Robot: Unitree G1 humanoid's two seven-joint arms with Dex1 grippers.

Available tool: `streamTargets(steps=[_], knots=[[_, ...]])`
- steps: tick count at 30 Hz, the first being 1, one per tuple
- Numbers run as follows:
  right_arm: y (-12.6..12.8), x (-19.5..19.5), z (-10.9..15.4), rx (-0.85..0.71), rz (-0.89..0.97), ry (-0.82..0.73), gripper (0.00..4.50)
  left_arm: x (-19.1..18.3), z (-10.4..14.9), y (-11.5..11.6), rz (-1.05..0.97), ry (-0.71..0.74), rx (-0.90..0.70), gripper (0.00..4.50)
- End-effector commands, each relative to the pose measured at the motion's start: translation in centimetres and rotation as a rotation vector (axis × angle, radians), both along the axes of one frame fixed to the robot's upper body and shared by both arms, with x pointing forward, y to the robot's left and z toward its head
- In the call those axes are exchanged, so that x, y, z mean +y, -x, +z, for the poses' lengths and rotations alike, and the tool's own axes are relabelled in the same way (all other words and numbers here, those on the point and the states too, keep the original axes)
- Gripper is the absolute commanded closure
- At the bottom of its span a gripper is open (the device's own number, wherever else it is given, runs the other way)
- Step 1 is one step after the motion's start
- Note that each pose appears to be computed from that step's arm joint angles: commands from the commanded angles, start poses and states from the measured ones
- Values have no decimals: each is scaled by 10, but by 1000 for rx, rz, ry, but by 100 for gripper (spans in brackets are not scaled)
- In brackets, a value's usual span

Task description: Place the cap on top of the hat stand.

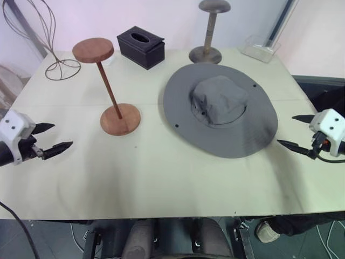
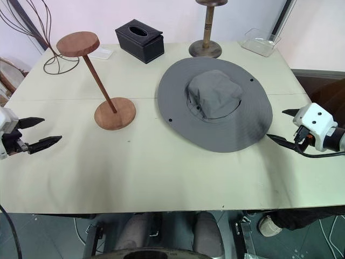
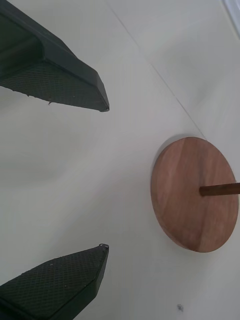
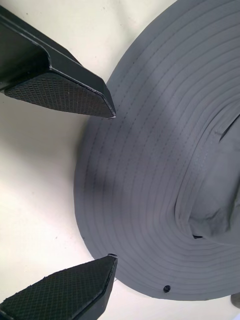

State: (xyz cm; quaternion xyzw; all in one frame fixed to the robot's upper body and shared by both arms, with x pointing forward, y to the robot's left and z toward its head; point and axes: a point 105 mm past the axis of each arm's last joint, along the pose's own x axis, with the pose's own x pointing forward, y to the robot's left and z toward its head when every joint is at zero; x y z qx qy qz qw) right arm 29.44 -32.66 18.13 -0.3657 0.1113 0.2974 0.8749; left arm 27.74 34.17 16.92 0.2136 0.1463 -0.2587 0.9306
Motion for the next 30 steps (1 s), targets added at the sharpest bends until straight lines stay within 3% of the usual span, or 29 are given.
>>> streamTargets(steps=[1,9,16,21,25,30], knots=[[-1,0,12,-35,13,17,6,2,16,2,-2,-50,-45,4],[0,0,14,-23,2,-12,6,3,20,1,16,7,-46,4],[5,2,15,-30,24,59,6,-13,31,-3,-60,50,-29,4],[4,14,28,-84,53,139,6,-60,51,-4,-265,104,8,4],[9,58,38,-136,121,166,6,-111,61,14,-510,145,88,4],[25,113,21,-127,167,134,6,-149,58,27,-724,111,174,4]])
